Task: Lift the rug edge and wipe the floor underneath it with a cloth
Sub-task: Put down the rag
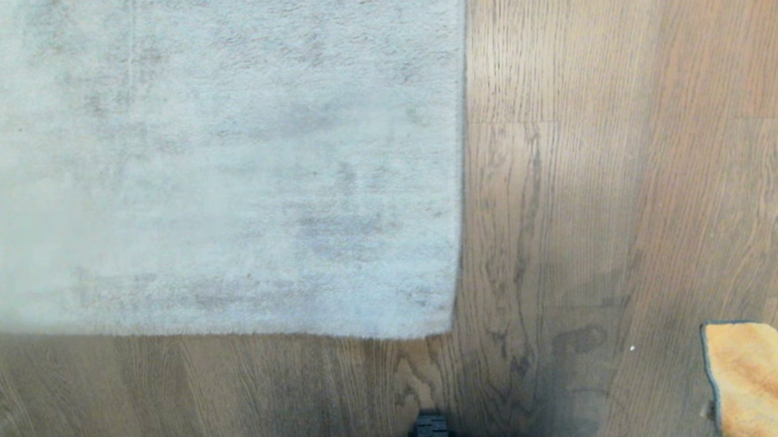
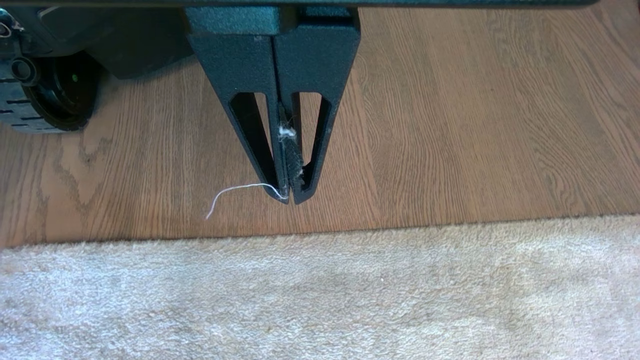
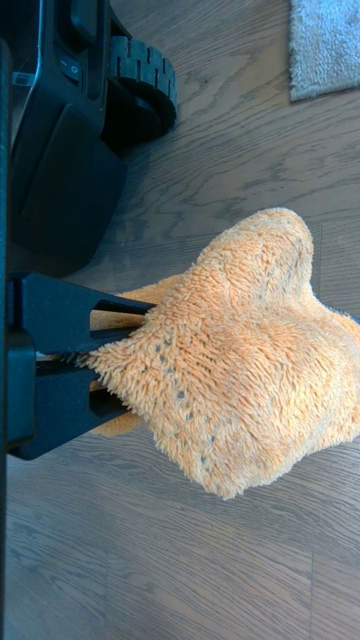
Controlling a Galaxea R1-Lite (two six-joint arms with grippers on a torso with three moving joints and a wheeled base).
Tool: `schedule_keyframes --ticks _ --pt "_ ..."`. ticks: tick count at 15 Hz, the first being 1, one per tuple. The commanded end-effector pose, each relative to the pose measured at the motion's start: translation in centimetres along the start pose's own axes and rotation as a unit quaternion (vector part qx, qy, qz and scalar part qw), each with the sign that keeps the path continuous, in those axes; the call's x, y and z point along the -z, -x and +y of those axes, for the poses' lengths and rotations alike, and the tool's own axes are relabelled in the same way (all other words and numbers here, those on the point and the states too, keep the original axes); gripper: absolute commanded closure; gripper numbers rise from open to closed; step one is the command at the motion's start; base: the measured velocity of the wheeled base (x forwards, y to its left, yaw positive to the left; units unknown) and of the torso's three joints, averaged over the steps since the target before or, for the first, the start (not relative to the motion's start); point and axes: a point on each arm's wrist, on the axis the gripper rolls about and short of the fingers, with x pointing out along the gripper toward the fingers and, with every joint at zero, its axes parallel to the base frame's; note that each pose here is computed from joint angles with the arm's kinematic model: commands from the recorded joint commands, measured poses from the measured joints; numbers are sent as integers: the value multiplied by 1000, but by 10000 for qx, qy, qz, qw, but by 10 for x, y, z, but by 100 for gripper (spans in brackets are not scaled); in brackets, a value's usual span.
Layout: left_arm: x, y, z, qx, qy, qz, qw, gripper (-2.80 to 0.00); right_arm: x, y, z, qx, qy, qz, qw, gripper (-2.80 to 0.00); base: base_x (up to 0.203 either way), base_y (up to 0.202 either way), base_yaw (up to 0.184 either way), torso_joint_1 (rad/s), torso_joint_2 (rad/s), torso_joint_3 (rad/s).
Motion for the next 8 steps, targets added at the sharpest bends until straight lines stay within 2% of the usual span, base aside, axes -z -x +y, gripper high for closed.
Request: schedule_keyframes --ticks 1,5,8 --pt "0 0 0 3 -3 -4 10000 0 0 0 0 -10 5 10 10000 0 0 0 0 0 0 0" --pt "0 0 0 3 -3 -4 10000 0 0 0 0 -7 5 10 10000 0 0 0 0 1 0 31" --pt "0 0 0 3 12 -6 10000 0 0 0 0 -3 4 10 10000 0 0 0 0 1 0 176"
